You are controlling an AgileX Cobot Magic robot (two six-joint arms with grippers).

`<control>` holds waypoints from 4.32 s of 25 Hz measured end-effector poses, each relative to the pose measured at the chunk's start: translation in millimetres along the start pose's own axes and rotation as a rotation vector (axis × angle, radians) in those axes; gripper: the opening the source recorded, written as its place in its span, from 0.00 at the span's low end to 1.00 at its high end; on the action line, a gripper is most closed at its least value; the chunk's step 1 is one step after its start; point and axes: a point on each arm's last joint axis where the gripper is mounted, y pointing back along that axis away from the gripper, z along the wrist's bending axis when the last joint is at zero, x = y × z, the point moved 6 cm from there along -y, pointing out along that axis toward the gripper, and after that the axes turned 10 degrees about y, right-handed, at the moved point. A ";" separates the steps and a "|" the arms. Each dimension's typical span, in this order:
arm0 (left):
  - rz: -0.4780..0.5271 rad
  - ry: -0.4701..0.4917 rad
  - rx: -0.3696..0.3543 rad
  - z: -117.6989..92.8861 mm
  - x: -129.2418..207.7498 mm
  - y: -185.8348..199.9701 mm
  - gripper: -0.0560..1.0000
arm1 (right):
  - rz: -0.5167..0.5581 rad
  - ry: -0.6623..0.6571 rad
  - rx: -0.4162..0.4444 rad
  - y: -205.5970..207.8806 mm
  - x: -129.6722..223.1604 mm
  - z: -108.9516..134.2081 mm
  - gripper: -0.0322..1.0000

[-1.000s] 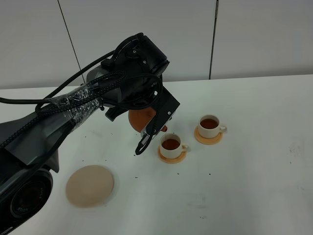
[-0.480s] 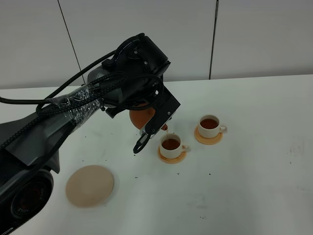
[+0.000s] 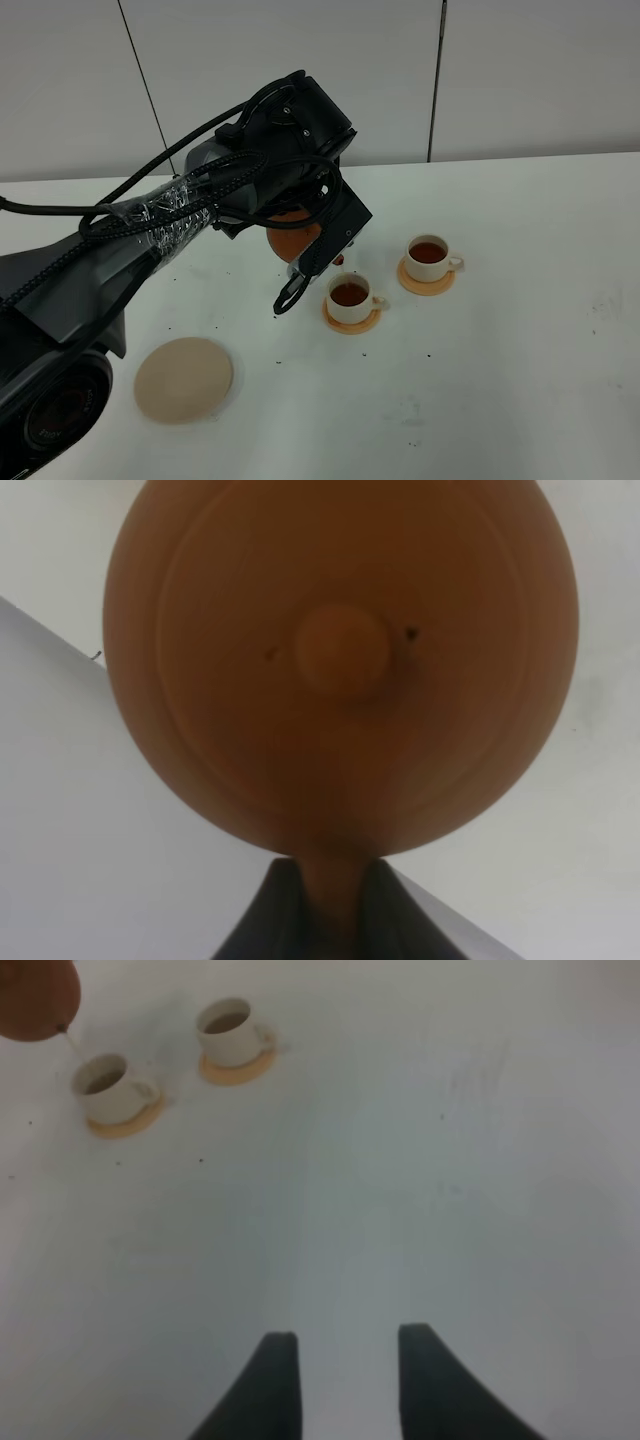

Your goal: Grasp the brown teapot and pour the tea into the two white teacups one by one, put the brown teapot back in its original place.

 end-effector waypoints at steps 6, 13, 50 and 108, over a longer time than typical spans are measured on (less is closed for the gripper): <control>0.011 -0.005 0.006 -0.9 1.7 0.0 0.21 | 0.006 0.002 0.002 0.0 0.9 -0.3 0.26; 0.038 -0.026 -0.005 1.2 1.3 3.2 0.21 | 0.008 0.004 0.006 0.0 1.2 -0.9 0.26; 0.019 0.018 -0.001 0.5 -1.5 3.1 0.21 | 0.009 0.008 0.013 0.0 1.4 -1.9 0.26; -0.335 0.766 0.354 -41.5 15.4 2.2 0.21 | 0.006 0.000 -0.001 0.0 1.0 0.2 0.26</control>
